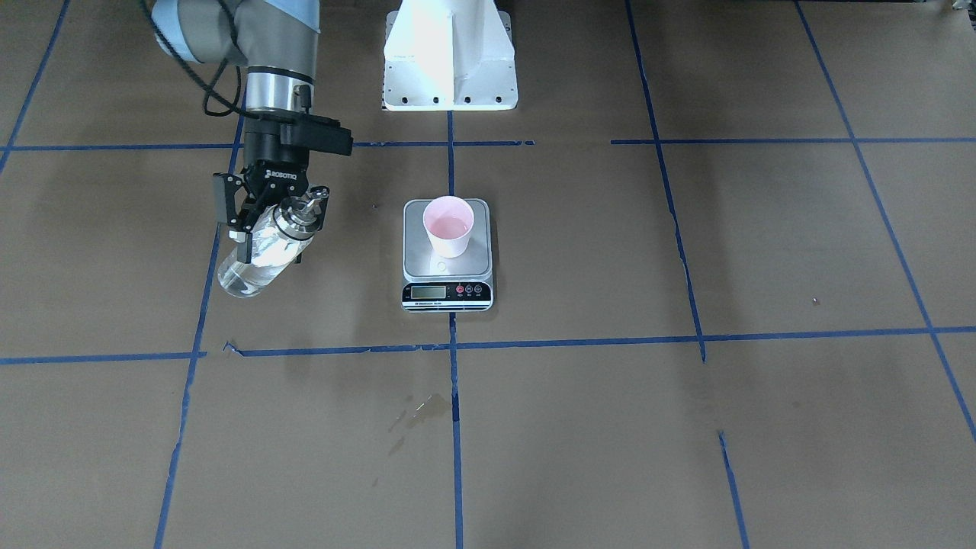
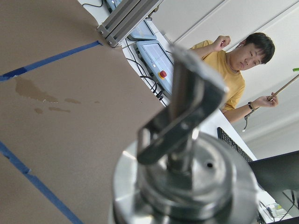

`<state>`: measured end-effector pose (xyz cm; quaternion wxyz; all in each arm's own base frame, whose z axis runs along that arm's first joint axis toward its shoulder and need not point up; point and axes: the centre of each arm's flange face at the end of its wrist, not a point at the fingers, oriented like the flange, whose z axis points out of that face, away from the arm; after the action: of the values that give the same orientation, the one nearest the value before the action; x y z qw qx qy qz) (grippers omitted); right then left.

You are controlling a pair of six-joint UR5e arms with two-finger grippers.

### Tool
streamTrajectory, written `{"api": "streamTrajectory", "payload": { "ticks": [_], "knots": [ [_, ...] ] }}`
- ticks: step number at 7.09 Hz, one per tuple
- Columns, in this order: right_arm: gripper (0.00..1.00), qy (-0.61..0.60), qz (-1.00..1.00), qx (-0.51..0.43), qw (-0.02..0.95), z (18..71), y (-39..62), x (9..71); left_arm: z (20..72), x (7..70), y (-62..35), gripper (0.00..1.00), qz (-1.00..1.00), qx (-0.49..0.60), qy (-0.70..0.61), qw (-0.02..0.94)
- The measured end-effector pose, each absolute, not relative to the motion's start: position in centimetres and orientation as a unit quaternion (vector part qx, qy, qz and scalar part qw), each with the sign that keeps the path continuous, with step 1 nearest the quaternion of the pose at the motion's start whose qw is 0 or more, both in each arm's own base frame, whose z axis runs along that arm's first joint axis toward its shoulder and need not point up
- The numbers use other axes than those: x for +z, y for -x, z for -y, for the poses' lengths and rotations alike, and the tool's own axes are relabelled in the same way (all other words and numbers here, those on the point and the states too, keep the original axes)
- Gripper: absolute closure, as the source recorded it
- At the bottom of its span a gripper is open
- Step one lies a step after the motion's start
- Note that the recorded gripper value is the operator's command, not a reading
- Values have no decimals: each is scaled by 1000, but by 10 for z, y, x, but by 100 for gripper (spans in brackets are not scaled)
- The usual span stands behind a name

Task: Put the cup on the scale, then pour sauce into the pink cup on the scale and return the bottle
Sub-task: 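Tilt the bottle with the right gripper over the pink cup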

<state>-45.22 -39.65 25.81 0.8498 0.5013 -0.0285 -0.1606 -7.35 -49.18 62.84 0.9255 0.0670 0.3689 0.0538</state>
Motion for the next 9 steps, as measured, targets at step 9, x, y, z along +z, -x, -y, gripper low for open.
{"api": "streamTrajectory", "payload": {
  "ticks": [9],
  "knots": [
    [100, -550, -254, -289, 742, 364, 554, 265, 492, 630, 73, 0, -369, 53, -65, 926]
  ]
}}
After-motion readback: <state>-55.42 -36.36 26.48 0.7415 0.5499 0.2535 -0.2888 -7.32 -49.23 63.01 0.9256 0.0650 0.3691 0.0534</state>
